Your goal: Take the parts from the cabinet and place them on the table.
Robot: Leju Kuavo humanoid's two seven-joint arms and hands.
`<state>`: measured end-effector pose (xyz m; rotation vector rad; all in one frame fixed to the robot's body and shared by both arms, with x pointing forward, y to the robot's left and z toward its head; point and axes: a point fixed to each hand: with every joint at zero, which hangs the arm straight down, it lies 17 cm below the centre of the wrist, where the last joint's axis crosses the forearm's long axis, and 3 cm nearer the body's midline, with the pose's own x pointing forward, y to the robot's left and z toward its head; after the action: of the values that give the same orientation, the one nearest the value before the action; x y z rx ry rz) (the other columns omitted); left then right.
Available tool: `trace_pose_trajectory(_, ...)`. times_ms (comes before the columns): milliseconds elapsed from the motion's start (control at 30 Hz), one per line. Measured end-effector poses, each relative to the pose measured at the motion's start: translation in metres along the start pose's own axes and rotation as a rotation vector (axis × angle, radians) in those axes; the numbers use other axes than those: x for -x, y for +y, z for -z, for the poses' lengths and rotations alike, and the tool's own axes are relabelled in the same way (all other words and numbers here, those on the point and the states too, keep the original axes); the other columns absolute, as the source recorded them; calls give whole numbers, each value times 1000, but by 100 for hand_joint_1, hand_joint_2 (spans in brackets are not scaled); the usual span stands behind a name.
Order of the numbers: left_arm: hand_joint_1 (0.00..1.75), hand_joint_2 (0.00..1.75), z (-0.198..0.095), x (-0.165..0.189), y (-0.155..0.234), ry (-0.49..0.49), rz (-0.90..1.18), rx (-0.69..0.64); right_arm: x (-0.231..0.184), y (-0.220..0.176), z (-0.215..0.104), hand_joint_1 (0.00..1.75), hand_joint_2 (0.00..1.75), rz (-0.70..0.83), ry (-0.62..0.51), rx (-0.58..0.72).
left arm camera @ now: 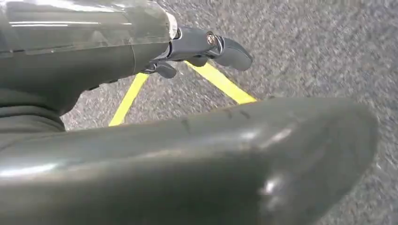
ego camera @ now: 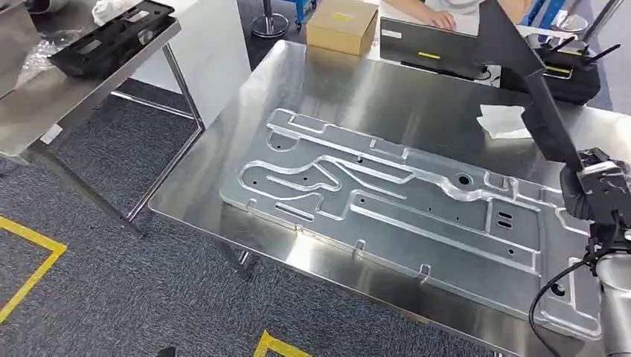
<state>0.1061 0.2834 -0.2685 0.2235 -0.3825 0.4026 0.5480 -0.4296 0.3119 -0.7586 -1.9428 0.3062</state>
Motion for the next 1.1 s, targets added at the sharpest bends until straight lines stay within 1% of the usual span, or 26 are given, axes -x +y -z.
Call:
trace_pose_trajectory(133, 0, 0, 0, -2, -4, -4, -3, 15, -4, 11, 11, 175, 175, -38, 12, -44)
trace_pose_trajectory(300, 0, 0, 0, -4, -6, -6, -5, 28, -9, 26, 34, 175, 175, -56, 28, -107)
trace_pose_trajectory(400, 0, 0, -1, -4, -8, -7, -3, 35, -14, 43, 46, 175, 175, -59, 35, -144)
trace_pose_trajectory(467, 0, 0, -1, -4, -10, -11, 8, 42, -16, 61, 50, 175, 175, -62, 43, -173)
trace_pose_trajectory(667, 0, 0, -2, -5, -16, -15, 35, 68, -19, 138, 38, 175, 175, -88, 96, -284)
trace_pose_trajectory(800, 0, 0, -3, -6, -20, -19, 50, 83, -23, 180, 27, 175, 175, -100, 116, -343)
trace_pose_trajectory(967, 0, 0, -3, -6, -23, -21, 66, 96, -33, 206, 22, 175, 175, -100, 116, -382)
trace_pose_trajectory(1100, 0, 0, -4, -5, -24, -22, 77, 102, -37, 216, 20, 175, 175, -99, 117, -399)
